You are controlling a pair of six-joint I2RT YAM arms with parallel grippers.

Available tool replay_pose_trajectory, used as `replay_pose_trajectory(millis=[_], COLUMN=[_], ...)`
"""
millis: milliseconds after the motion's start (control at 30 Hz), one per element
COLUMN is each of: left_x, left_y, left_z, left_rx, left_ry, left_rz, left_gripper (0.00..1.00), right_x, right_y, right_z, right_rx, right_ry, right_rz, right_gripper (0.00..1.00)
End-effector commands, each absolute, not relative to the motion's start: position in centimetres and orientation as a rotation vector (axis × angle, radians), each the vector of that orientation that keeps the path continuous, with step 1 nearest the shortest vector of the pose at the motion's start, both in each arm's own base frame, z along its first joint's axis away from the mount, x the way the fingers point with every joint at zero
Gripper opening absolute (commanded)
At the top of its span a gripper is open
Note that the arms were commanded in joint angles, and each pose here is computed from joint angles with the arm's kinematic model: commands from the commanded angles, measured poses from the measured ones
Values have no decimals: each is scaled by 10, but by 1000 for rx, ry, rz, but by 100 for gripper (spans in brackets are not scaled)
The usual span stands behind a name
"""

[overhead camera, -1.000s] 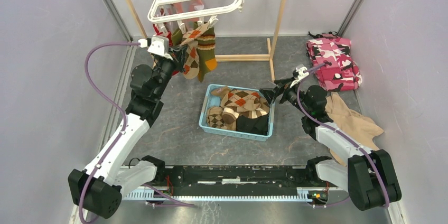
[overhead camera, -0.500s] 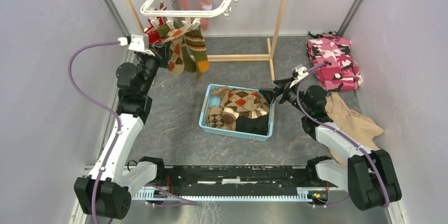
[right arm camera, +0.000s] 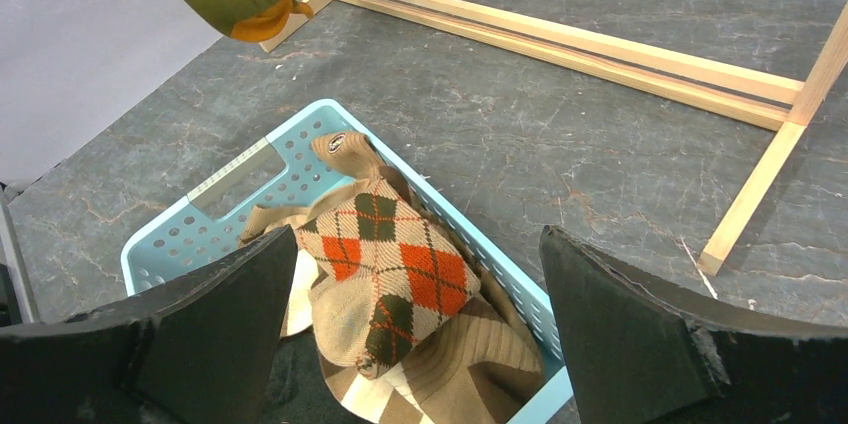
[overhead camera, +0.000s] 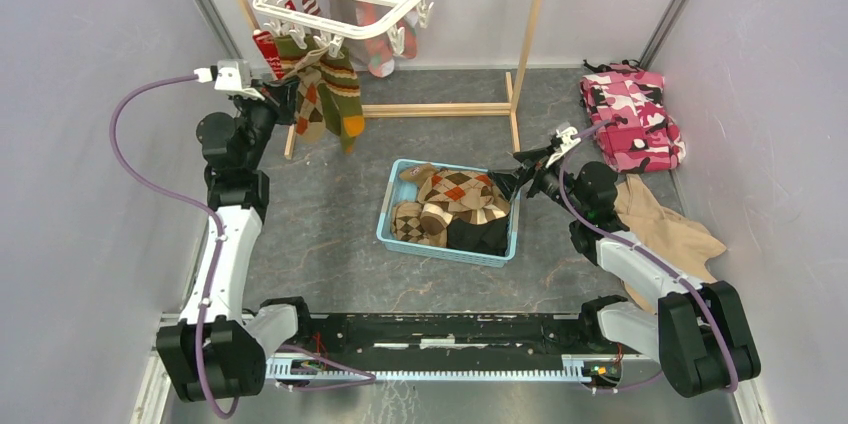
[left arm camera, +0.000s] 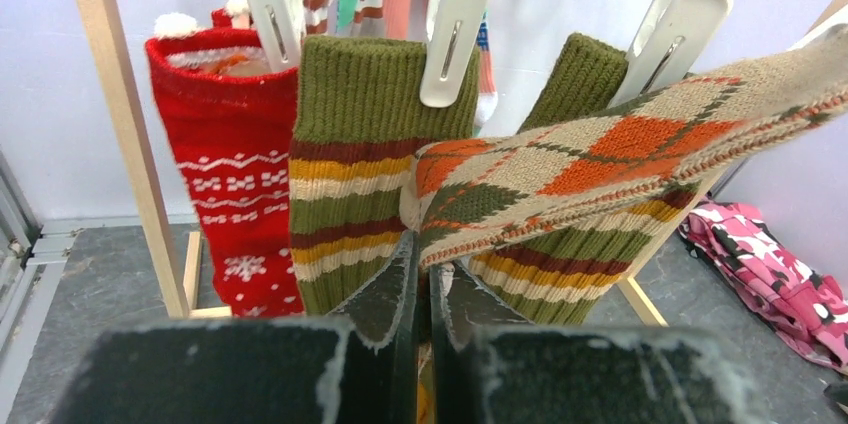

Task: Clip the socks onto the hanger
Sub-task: Rotate the hanger at the clothesline.

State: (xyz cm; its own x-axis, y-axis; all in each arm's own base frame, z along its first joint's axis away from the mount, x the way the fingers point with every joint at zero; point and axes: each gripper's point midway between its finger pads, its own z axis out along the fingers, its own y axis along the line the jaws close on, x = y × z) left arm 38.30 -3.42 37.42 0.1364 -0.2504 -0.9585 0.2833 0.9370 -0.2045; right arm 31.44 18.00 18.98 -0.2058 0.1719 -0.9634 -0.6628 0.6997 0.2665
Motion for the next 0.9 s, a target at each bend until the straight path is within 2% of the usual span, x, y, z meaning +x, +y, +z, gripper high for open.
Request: replay_pose_trajectory(millis=[0,367,867], left_x=[381,396,417], left_y=[-27,15,25], left_z=[400,399,410], left_rx=[23,-52,-83], left_ry=[1318,1322,1304], left_rz=[-438,-439,-557], left_gripper=[4,4,7], right_x=[313,310,307], right_y=[188,195,200], right_z=[207,210,211], right_rx=[-452,-483,-504], right_ry=[1533,1523,1518], right_rz=[818,838,845], right_gripper=[98,98,98])
